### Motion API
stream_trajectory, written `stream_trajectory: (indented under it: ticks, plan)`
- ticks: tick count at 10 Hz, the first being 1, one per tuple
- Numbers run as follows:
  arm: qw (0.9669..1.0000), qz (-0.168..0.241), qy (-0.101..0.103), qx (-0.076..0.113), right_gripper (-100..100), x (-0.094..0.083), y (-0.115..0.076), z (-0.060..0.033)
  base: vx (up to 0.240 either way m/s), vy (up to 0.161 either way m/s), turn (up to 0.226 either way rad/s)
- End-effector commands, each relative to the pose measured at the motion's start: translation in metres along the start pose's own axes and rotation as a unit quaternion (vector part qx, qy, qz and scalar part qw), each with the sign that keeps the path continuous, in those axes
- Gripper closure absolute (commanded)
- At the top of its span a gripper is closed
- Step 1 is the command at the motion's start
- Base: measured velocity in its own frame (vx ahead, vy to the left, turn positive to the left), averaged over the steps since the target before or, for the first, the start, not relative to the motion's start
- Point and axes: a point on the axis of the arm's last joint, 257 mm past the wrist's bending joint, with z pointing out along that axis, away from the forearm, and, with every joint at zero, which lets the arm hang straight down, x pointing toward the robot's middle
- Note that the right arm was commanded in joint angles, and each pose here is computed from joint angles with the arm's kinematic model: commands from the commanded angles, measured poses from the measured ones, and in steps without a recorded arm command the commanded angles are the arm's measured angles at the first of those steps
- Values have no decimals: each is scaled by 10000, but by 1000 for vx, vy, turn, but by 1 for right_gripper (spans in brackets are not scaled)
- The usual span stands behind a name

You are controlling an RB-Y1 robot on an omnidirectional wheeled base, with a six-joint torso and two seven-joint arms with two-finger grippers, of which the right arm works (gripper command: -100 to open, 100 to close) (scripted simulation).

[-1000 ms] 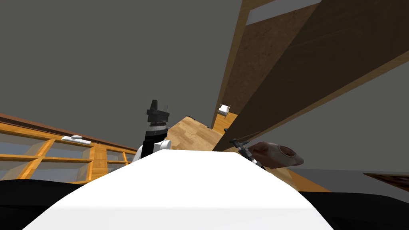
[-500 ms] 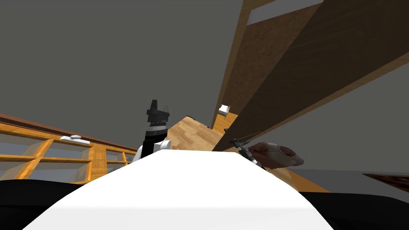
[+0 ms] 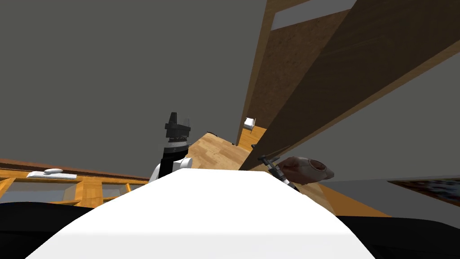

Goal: Pull the door open

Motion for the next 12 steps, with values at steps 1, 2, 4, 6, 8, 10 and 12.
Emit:
stream_trajectory:
  ticks: [1,2,4,6,8,10,12]
  plan:
    - [9999,53,120,8,100,115,-21,-56,85,74,-211]
    - [9999,56,160,7,100,147,-22,-75,34,63,-269]
    - [9997,62,248,4,100,219,-23,-117,-28,31,-274]
    - [9993,71,368,-2,100,317,-23,-178,-70,-6,-254]
    - [9990,59,434,6,-100,331,-40,-168,-60,-17,-235]
    - [9984,72,558,-7,-100,403,-35,-183,-74,-48,-164]
    - [9980,79,626,-14,-100,443,-32,-192,-37,-31,-48]
